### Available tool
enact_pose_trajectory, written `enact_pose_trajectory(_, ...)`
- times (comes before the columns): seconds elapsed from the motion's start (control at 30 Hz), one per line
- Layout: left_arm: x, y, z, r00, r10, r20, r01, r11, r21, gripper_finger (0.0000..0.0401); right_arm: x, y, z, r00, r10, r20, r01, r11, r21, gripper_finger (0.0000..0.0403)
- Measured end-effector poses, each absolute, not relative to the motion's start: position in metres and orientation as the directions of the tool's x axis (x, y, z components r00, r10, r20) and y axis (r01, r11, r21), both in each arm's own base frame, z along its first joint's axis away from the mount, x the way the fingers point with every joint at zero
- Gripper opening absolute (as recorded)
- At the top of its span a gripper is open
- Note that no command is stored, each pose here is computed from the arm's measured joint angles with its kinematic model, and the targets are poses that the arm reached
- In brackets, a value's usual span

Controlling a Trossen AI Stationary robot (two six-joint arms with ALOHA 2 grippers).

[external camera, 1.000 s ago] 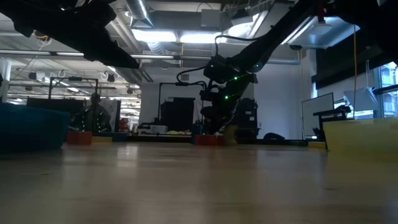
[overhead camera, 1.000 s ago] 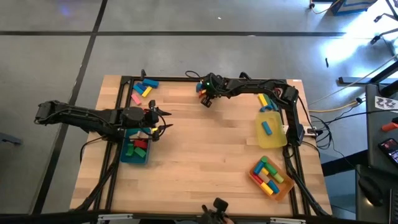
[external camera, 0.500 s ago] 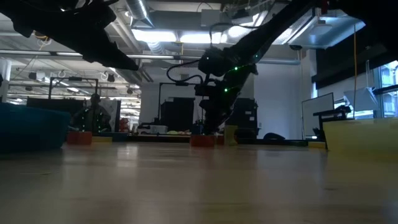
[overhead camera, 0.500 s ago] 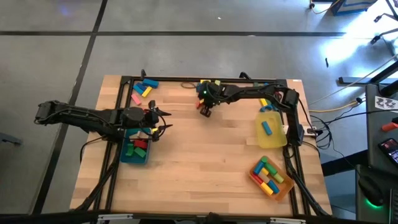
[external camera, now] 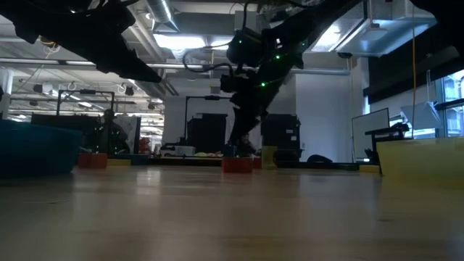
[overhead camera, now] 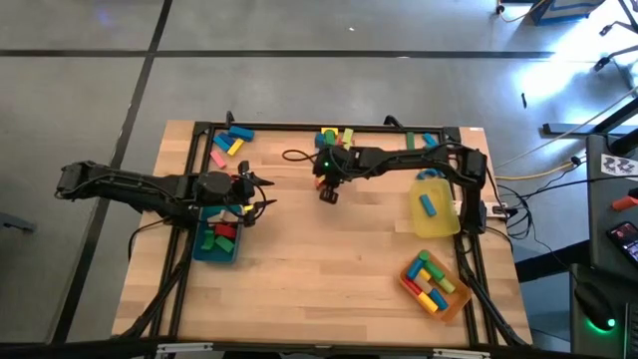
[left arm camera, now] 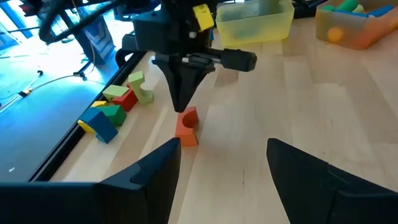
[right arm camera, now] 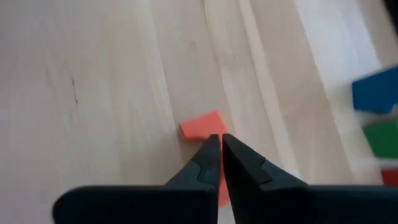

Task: Sort blocks by size
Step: Put the orange arch block into the blue bin

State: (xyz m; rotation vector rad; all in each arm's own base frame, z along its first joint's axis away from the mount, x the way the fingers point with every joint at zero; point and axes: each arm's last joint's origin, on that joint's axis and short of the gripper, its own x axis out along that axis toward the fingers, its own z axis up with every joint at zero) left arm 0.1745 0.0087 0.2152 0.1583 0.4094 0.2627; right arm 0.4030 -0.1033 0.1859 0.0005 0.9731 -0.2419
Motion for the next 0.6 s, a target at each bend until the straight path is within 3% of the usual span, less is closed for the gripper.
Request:
enact_pose_trajectory(0.13,0.1745,0.0087,0.2151,0.884,0.283,-0.372,-0.219,0.954,0.204,0.0224,0.4034,-0.1038,0.1852,0.537,-0.207,-0.818,0.193,0.974,-0.119,0.0059)
enact_pose_trajectory(0.4,0.1744,0.0087,0.2151,0.884,0.283,-0.372,-0.220,0.954,0.204,0.0224,0.4032,-0.1046,0.1852,0.537,-0.208,-0.817,0.192,0.974,-0.121,0.0182)
enact_pose_trajectory(0.6,0.1744,0.0087,0.2150,0.884,0.283,-0.373,-0.220,0.954,0.204,0.0224,0.4027,-0.1055,0.1851,0.526,-0.236,-0.817,0.207,0.967,-0.145,0.0226)
